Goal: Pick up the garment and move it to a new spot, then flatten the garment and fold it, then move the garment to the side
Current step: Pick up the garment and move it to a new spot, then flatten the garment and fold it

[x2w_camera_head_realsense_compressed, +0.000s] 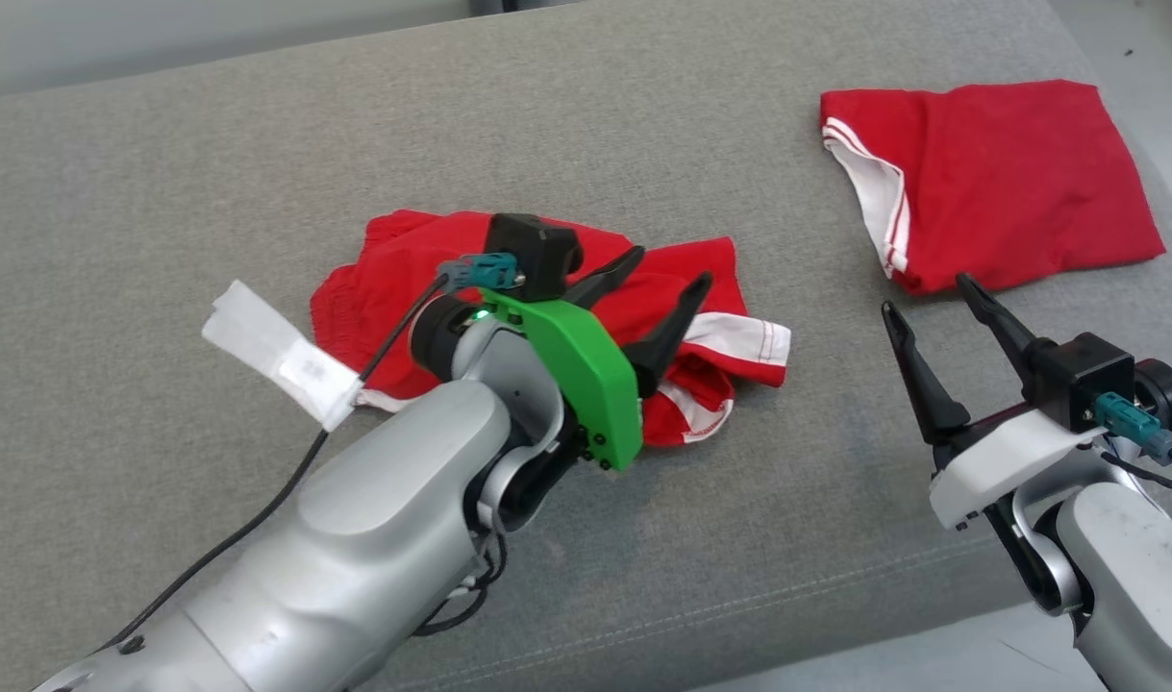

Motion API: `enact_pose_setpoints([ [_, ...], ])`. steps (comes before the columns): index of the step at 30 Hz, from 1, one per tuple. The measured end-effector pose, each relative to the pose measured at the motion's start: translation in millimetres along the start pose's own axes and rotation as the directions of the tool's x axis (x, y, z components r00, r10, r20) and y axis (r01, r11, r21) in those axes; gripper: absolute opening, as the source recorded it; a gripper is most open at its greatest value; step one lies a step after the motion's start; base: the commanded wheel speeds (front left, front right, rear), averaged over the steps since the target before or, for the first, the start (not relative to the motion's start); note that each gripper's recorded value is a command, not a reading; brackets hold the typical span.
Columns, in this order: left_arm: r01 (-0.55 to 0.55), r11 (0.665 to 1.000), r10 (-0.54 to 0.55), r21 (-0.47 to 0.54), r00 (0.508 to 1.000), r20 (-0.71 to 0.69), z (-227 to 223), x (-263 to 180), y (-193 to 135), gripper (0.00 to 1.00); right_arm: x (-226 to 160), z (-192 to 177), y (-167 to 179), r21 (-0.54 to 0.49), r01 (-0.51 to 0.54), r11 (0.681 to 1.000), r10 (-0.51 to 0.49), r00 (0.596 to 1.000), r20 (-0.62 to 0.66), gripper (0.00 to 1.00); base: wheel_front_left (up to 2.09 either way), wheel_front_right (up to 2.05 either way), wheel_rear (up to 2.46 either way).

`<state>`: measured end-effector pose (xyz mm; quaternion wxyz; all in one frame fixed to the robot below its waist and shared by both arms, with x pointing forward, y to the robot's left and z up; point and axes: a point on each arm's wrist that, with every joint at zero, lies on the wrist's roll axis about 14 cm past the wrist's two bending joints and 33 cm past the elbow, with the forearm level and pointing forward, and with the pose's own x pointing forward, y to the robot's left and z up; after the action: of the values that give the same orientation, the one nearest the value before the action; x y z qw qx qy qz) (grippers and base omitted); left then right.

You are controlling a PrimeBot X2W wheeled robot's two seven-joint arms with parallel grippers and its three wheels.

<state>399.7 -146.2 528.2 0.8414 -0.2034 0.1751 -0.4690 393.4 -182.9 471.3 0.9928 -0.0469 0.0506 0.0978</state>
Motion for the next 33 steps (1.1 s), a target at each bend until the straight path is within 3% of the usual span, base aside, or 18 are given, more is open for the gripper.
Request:
enact_pose_setpoints([
  [3,-0.121,0.993,0.121,0.003,0.993,0.000,-6.2,-23.6,37.5,1.00,2.7,-6.9,17.2,0.029,-0.056,0.998,0.057,0.998,-0.031,1.00,0.00,0.00,0.00],
  [7,-0.281,0.959,0.280,-0.024,0.960,-0.019,-22.6,-63.9,84.2,1.00,7.3,-13.5,47.3,0.061,-0.158,0.986,0.162,0.985,-0.065,1.00,0.00,0.00,0.00],
  [14,-0.444,0.892,0.447,-0.082,0.894,0.017,-20.8,-116.1,132.9,1.00,18.8,-14.5,76.7,0.068,-0.255,0.965,0.260,0.963,-0.075,1.00,0.00,0.00,0.00],
  [22,-0.531,0.837,0.537,-0.134,0.844,0.006,-29.6,-144.6,164.9,1.00,21.3,-25.9,82.9,0.082,-0.274,0.958,0.282,0.952,-0.117,1.00,0.00,0.00,0.00],
  [33,-0.526,0.840,0.529,-0.130,0.848,-0.011,-35.5,-140.4,170.0,1.00,13.3,-48.1,65.8,0.112,-0.212,0.971,0.230,0.952,-0.199,1.00,0.00,0.00,0.00],
])
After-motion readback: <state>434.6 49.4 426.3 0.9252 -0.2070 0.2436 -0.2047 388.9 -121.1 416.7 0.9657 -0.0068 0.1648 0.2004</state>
